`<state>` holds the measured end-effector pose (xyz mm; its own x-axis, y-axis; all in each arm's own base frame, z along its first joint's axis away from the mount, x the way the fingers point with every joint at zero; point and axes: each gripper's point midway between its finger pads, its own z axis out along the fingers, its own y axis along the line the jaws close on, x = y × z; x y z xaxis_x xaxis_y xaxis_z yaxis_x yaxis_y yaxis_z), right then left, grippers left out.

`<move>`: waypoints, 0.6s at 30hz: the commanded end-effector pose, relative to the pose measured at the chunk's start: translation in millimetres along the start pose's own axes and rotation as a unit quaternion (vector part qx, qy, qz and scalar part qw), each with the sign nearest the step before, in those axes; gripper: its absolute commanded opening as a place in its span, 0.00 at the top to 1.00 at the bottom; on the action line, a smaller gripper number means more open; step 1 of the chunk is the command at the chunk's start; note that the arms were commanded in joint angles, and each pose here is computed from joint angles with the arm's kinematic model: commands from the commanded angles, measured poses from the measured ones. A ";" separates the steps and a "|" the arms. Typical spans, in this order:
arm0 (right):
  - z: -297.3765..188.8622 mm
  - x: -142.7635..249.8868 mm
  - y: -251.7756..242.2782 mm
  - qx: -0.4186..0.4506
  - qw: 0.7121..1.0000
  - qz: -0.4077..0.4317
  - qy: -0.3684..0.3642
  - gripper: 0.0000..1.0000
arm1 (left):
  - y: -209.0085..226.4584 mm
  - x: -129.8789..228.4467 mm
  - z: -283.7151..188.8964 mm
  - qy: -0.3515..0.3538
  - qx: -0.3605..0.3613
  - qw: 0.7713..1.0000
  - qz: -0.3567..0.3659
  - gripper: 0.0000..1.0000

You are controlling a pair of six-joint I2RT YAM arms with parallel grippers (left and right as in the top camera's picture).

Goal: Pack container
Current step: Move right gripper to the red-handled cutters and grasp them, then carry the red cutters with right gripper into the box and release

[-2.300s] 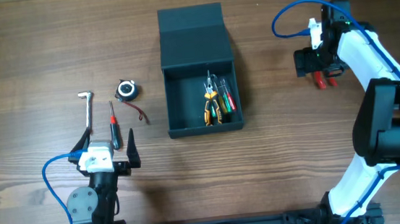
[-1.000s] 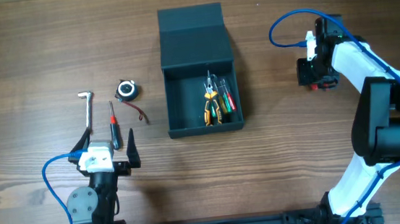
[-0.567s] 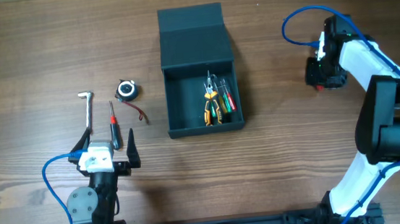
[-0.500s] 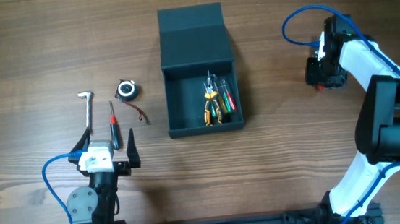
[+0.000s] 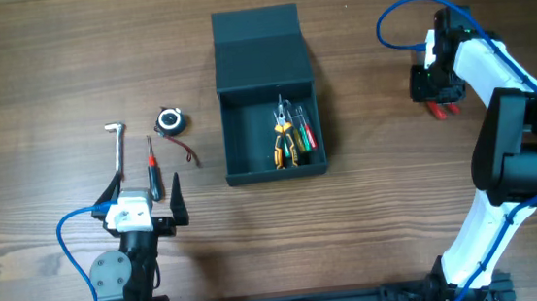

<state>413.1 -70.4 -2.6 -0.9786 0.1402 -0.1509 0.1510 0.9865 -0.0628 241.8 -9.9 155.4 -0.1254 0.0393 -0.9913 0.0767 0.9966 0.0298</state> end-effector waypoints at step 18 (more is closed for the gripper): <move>-67.6 -66.5 10.8 -0.029 0.998 0.010 -0.052 0.96 | -2.0 0.2 -0.1 -0.002 0.007 1.000 0.007 0.00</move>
<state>438.6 -69.2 36.6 -0.9783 0.1478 -0.1451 0.1538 0.9876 -0.0310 241.8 -9.9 155.4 -0.1254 0.0393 -0.9913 0.0767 0.9966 0.0298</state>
